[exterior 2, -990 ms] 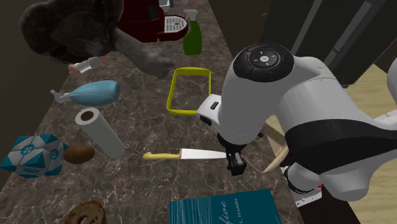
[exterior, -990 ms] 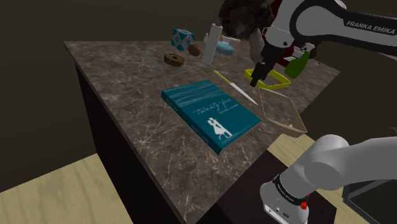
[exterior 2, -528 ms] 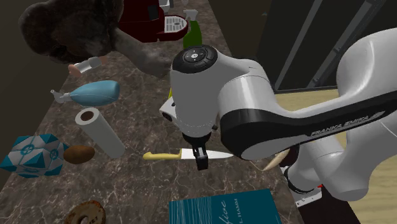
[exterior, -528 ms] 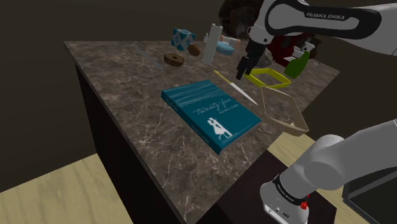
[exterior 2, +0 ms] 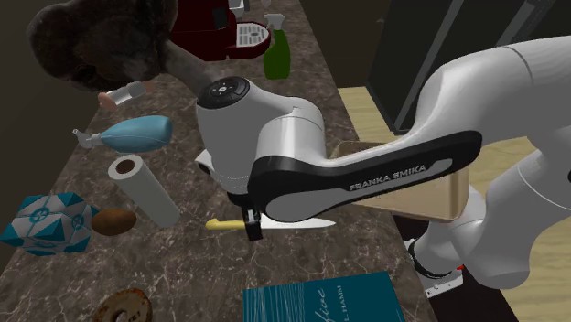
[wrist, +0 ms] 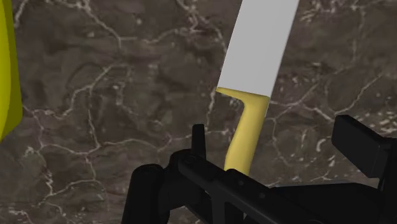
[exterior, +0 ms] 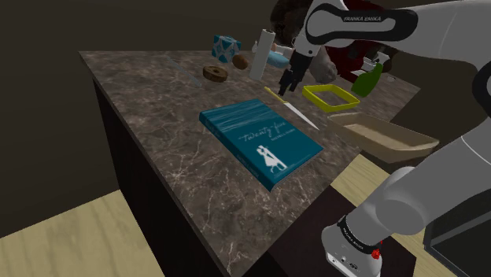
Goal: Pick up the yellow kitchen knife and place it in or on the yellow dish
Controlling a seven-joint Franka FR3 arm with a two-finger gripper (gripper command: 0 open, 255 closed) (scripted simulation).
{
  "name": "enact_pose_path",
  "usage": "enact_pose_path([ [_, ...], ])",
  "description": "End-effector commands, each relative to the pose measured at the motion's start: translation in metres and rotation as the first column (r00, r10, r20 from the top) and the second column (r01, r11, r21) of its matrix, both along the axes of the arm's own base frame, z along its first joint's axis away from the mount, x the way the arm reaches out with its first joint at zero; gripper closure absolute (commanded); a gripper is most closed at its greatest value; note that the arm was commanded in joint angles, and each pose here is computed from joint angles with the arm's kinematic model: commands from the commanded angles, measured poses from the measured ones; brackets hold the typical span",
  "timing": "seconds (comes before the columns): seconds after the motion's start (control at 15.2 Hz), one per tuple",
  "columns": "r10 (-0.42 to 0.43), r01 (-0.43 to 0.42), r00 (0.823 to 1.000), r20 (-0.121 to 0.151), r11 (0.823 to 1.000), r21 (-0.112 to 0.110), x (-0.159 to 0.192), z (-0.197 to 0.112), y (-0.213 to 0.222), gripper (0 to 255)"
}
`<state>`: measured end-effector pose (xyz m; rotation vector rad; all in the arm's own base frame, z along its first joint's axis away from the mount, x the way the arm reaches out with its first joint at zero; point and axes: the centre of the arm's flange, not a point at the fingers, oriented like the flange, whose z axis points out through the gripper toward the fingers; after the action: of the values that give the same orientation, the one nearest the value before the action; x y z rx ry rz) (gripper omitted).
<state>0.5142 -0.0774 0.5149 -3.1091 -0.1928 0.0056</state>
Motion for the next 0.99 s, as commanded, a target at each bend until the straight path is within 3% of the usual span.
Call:
enact_pose_path([
  [0.0,0.001,-0.001,1.000,0.001,1.000,0.001,0.002,-0.010,-0.001,0],
  [0.26,0.001,-0.001,1.000,0.001,1.000,0.001,0.002,-0.029,0.000,0],
  [0.79,0.001,-0.001,1.000,0.001,1.000,0.001,0.002,-0.029,0.000,0],
  [0.86,0.001,-0.001,1.000,0.001,1.000,0.001,0.002,-0.029,0.000,255],
  [0.92,0.001,-0.001,1.000,0.001,1.000,0.001,0.002,-0.029,0.000,255],
])
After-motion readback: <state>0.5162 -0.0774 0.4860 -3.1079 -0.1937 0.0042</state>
